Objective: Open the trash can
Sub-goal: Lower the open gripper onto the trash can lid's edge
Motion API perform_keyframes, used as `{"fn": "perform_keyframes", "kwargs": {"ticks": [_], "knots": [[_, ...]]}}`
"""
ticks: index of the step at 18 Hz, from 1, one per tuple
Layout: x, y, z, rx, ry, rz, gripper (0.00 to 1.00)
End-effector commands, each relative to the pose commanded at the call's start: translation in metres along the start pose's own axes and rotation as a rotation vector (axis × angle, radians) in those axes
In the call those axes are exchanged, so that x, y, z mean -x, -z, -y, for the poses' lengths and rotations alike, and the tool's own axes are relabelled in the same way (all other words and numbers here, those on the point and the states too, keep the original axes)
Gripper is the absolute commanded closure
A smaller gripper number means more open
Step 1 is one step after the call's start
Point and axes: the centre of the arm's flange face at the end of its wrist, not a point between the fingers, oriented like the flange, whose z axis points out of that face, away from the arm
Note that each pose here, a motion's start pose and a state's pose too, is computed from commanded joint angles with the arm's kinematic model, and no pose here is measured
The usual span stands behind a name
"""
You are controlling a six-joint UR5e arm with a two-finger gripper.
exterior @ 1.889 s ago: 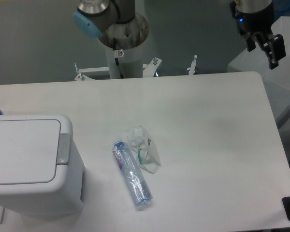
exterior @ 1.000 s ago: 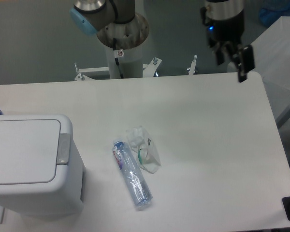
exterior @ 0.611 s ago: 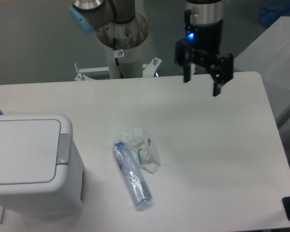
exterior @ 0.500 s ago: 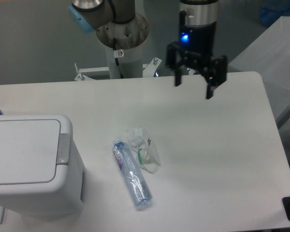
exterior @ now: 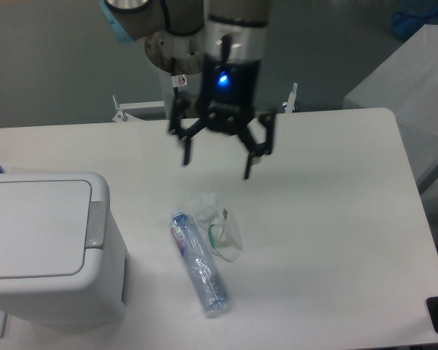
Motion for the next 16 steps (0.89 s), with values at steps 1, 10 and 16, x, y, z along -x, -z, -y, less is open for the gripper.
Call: {"fn": "perform_keyframes", "kwargs": {"ticks": [1,10,16], "knots": [[-0.002,-0.004,0.003,-0.009,0.033,-0.002,0.00],[-0.029,-0.042,0.006,0.032,0.050,-0.049,0.00],[-0.037,-0.052,0.004,0.048,0.047,-0.060,0.00]]}}
